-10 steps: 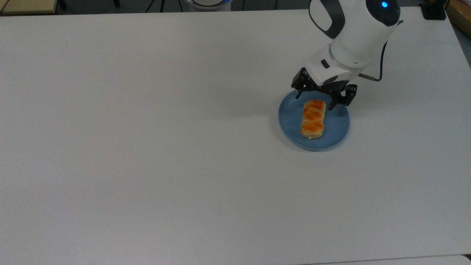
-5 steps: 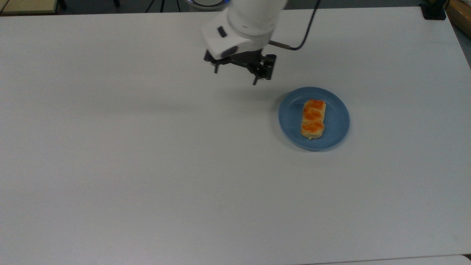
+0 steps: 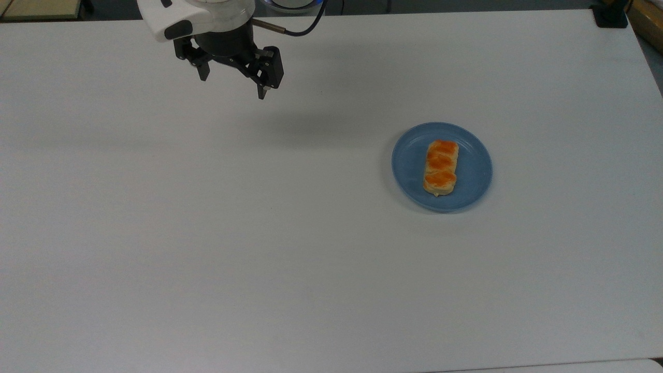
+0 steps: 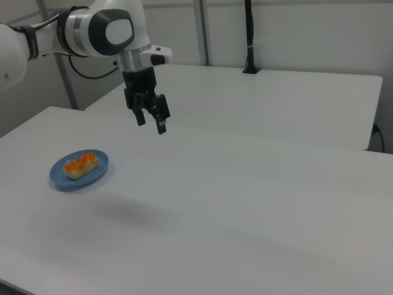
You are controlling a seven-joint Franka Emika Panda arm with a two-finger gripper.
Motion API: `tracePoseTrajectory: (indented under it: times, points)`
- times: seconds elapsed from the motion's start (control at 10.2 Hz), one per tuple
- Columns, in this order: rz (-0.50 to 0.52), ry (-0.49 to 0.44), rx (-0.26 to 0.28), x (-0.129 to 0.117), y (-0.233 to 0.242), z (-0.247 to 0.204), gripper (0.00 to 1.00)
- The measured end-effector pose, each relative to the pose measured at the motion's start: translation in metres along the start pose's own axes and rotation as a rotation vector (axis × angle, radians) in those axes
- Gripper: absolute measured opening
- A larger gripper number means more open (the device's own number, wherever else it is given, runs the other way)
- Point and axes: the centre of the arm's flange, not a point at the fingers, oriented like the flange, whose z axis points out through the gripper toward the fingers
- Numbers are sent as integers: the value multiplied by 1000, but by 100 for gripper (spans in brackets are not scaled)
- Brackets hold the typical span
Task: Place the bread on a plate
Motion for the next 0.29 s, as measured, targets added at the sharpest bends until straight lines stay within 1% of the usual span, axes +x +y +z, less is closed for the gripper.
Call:
tracePoseTrajectory:
  times: [0.29]
  points:
    - [3, -2, 0, 0, 2, 1, 100]
